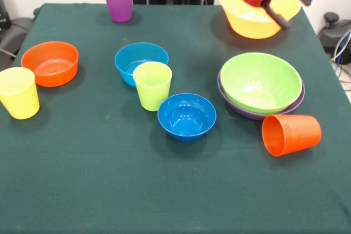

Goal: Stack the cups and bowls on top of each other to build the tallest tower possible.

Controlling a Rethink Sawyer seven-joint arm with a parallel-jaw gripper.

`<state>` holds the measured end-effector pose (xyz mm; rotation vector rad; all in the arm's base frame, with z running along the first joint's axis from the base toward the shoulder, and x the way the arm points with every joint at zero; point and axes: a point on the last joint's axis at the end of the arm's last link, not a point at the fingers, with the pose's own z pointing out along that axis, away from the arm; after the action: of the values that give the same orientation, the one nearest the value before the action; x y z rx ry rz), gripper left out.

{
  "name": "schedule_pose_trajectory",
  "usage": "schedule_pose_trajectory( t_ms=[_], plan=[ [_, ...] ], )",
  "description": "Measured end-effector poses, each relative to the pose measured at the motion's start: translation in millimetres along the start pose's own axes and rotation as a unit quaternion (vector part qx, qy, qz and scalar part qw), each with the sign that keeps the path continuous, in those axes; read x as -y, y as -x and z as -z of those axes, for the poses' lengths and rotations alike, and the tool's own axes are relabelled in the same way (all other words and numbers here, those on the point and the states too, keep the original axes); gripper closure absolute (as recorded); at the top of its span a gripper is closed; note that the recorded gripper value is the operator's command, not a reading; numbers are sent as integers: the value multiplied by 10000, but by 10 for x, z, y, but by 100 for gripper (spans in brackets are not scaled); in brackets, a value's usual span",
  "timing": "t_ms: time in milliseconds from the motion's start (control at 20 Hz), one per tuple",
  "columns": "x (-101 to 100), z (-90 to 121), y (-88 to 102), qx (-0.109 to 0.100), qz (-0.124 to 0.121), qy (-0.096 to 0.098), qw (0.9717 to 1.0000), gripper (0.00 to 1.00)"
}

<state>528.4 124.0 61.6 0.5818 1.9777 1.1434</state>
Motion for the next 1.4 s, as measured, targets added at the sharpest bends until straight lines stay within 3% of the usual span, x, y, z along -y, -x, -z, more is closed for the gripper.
schedule_pose_trajectory(
  t_ms=[250, 400, 600, 650, 750, 1000, 1200, 1250, 1350, 1400],
  plan=[
    [-386, -6, 263, 216, 250, -425, 9986, 0],
    [-604, -44, 420, 466, 306, -652, 9963, 0],
    [-882, -122, 575, 862, 277, -970, 9912, 0],
    [-991, -143, 601, 974, 254, -1160, 9881, 0],
    [-1061, -145, 606, 1022, 238, -1348, 9853, 0],
    [-1234, -66, 615, 875, 161, -2213, 9711, 0],
    [-1283, 102, 685, 705, 71, -2912, 9540, 0],
    [-1303, 178, 716, 657, 26, -3141, 9471, 0],
    [-1328, 273, 752, 604, -37, -3382, 9391, 0],
    [-1352, 368, 787, 556, -103, -3587, 9317, 0]
  ],
)
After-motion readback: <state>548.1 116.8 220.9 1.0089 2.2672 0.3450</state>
